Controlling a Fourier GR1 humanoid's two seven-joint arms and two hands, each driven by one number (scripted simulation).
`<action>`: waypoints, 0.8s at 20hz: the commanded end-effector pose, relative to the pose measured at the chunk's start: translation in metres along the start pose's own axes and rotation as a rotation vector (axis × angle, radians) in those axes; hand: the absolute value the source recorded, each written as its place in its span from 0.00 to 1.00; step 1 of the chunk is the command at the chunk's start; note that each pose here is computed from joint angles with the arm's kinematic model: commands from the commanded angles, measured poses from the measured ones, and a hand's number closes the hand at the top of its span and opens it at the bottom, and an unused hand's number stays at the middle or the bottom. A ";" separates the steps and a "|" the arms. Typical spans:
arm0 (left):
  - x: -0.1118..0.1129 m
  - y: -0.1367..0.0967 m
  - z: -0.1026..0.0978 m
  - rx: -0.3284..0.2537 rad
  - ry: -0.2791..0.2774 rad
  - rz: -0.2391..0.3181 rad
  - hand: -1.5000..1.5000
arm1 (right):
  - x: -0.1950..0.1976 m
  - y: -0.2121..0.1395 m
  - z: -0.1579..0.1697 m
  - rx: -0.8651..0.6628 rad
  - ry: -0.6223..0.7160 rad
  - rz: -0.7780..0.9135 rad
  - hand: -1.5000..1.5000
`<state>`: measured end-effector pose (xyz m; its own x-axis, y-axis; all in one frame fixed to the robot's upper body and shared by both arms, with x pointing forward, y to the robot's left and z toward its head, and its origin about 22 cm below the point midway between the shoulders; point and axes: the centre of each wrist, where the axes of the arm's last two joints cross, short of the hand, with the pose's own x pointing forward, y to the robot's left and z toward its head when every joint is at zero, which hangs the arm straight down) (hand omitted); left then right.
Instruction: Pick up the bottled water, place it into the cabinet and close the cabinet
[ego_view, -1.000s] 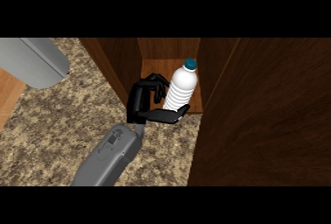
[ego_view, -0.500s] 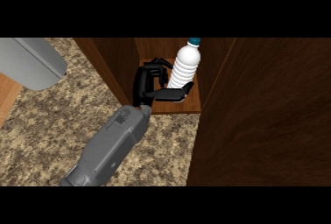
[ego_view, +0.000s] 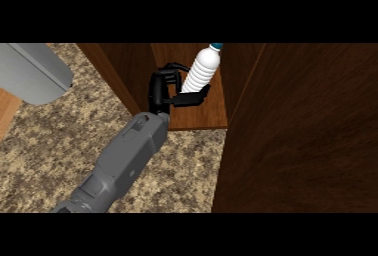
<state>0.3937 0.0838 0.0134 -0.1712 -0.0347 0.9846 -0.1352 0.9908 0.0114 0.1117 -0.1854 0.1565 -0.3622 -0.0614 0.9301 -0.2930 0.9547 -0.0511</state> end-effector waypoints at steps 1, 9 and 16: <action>0.013 -0.006 -0.020 0.041 -0.020 -0.060 1.00 | 0.026 -0.003 0.010 0.021 -0.033 -0.025 0.00; -0.001 0.019 -0.030 0.087 -0.058 -0.163 1.00 | 0.022 -0.006 0.010 0.013 -0.040 -0.019 0.00; 0.003 0.008 -0.032 0.073 -0.078 -0.253 0.00 | 0.011 -0.004 0.013 0.051 -0.038 -0.029 0.00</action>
<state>0.4186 0.0993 0.0143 -0.1843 -0.2571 0.9486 -0.2448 0.9468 0.2090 0.1110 -0.1930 0.1522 -0.3856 -0.0492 0.9214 -0.3080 0.9482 -0.0783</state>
